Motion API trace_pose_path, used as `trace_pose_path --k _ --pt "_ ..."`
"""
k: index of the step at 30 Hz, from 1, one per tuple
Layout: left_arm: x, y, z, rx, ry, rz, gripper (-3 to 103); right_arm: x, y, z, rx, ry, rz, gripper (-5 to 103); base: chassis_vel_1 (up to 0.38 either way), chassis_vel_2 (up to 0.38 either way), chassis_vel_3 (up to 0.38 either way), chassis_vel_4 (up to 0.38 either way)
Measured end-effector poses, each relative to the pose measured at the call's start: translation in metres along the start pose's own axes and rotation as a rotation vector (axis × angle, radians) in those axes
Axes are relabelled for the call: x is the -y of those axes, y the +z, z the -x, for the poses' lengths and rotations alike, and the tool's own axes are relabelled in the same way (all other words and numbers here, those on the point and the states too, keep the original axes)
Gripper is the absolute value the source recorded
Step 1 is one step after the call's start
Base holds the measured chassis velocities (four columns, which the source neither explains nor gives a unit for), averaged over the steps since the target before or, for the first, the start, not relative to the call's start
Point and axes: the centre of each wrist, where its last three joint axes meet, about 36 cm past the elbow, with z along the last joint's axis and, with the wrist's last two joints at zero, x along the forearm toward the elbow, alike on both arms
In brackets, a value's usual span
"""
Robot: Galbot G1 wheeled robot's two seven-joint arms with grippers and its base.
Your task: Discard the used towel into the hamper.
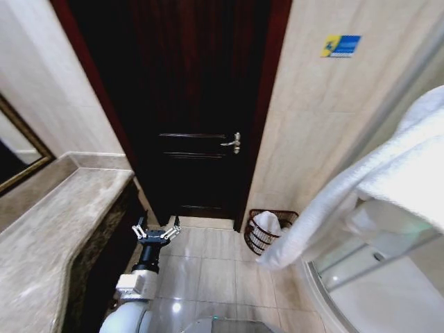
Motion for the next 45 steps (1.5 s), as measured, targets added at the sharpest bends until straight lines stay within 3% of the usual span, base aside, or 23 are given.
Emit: trace_pose_path --k 15,45 --pt "0.0 0.0 0.0 0.0 0.0 0.0 100 -0.0091 0.0105 -0.0031 -0.06 0.015 0.005 14 0.0 0.0 0.0 0.0" --pt "0.0 0.0 0.0 0.0 0.0 0.0 100 -0.0084 0.0099 -0.0039 -0.054 0.019 0.007 14 -0.028 0.005 -0.001 -0.028"
